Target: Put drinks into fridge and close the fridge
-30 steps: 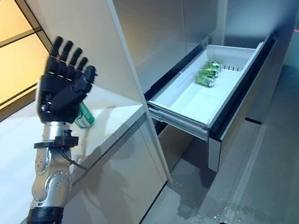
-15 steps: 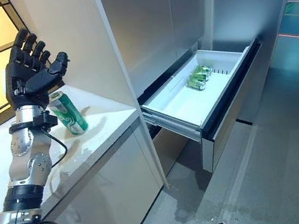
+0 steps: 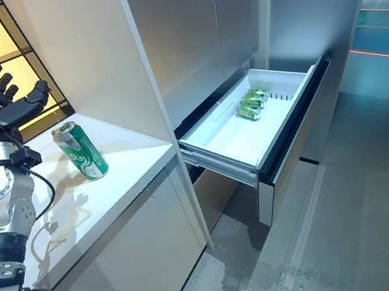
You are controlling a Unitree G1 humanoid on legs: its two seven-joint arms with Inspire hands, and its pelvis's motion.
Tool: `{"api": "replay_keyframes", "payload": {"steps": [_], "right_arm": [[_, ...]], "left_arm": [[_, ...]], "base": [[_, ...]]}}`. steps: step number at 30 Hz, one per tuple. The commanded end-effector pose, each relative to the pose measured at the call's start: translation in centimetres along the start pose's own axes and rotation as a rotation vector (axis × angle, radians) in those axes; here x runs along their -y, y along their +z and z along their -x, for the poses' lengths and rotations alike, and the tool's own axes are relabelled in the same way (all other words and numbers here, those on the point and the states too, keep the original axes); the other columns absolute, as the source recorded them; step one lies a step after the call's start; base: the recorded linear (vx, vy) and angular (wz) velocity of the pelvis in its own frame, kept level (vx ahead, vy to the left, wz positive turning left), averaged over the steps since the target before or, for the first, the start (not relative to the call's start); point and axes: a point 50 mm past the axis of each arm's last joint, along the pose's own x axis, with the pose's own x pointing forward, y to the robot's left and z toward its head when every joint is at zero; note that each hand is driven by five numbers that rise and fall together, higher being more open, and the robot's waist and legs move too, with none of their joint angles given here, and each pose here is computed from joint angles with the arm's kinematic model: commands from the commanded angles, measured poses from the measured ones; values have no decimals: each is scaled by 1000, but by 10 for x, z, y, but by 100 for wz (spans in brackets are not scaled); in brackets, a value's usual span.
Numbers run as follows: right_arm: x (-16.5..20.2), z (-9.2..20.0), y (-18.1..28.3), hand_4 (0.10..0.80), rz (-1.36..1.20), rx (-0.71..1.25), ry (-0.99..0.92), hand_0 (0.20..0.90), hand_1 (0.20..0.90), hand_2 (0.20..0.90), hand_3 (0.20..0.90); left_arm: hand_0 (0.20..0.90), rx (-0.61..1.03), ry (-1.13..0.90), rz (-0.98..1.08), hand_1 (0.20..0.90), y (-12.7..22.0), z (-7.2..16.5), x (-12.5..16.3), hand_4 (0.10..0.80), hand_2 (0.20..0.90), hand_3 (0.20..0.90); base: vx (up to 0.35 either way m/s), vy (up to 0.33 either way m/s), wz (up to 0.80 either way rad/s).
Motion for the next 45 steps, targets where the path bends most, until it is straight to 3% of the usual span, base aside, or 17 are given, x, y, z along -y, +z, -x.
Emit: {"api": "replay_keyframes", "payload": {"steps": [1, 16, 45], "right_arm": [[8, 3, -11, 800, 55, -76, -4, 900, 900, 900, 900], [14, 5, -9, 800, 64, -80, -17, 900, 900, 900, 900], [13, 5, -12, 800, 80, -83, -12, 900, 900, 900, 900]], "left_arm": [[900, 313, -9, 49, 900, 79, -39, 6, 800, 900, 900], [900, 242, -13, 37, 900, 65, -41, 4, 800, 900, 900], [900, 79, -40, -25, 900, 16, -22, 0, 800, 900, 900]], "base": [[46, 49, -2], [27, 53, -4], [3, 7, -1]]}}
